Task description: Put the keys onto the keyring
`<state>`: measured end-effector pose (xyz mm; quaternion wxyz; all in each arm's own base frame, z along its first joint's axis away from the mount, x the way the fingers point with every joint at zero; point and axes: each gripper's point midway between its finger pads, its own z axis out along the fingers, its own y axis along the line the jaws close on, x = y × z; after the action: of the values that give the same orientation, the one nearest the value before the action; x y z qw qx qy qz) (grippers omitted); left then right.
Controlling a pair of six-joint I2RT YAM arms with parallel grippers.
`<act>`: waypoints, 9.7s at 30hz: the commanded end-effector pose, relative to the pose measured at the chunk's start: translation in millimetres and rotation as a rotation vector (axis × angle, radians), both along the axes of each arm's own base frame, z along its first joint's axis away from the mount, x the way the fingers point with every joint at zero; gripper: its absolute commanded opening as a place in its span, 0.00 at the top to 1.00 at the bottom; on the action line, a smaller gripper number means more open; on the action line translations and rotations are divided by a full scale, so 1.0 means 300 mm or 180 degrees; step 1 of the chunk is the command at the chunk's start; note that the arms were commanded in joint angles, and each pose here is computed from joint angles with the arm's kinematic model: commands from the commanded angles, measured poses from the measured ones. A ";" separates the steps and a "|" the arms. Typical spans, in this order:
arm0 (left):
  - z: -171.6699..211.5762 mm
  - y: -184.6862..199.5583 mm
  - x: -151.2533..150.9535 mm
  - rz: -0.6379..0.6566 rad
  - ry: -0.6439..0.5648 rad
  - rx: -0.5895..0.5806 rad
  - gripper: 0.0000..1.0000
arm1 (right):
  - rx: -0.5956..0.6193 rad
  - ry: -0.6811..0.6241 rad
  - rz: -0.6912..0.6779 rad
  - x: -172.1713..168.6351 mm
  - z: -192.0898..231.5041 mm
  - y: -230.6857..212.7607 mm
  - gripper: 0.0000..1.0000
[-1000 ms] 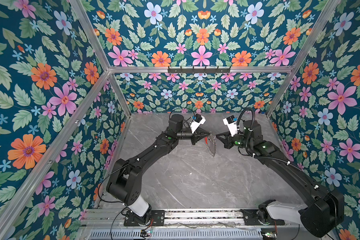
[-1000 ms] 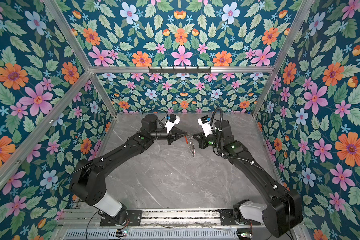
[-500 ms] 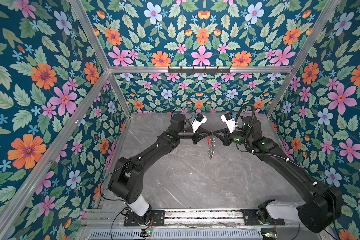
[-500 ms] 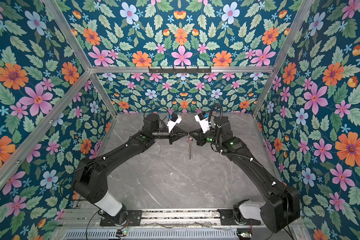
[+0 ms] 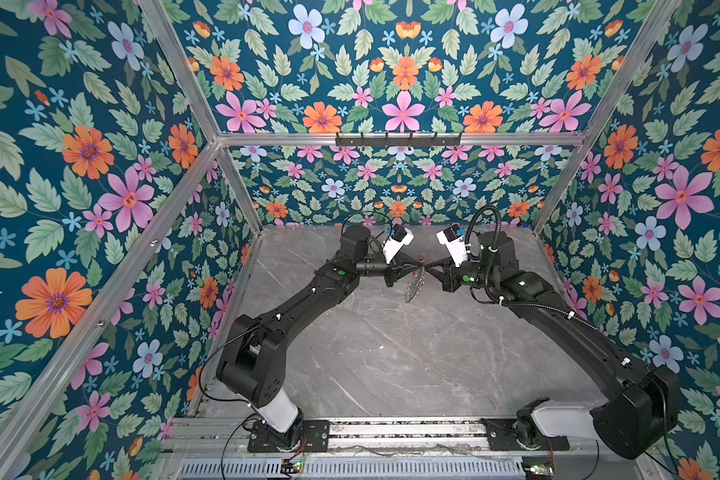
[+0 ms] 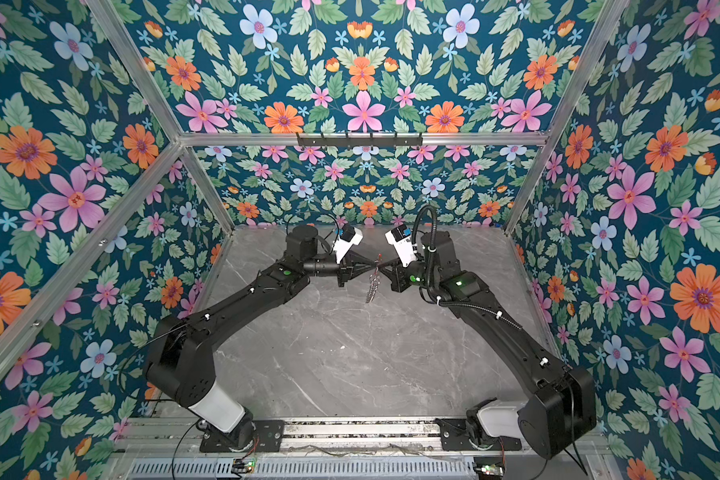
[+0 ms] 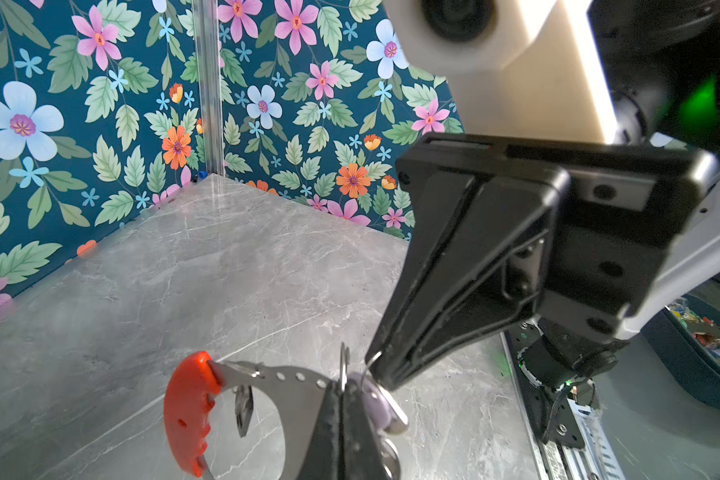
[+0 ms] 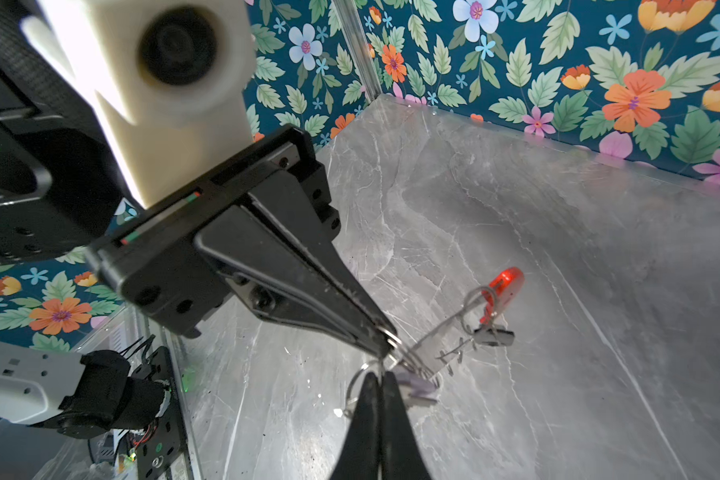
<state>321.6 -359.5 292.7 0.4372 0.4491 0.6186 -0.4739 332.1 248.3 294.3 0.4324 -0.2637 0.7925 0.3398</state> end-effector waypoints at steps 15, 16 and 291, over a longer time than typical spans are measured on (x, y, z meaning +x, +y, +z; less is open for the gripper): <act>0.008 -0.015 -0.004 -0.0109 -0.0041 0.0004 1.00 | -0.0026 -0.0207 -0.0005 0.020 0.044 0.007 1.00; 0.008 -0.016 -0.005 -0.0108 -0.0045 0.0006 1.00 | -0.0038 -0.0197 -0.0010 0.024 0.040 0.008 1.00; 0.119 0.051 -0.046 -0.0674 -0.1396 -0.0003 0.76 | -0.0233 -0.0703 0.0520 -0.028 0.114 0.036 1.00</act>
<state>312.6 -343.7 318.5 0.5051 0.6021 0.4744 -0.3966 324.1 256.6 322.6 0.4689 -0.3680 0.7390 0.3139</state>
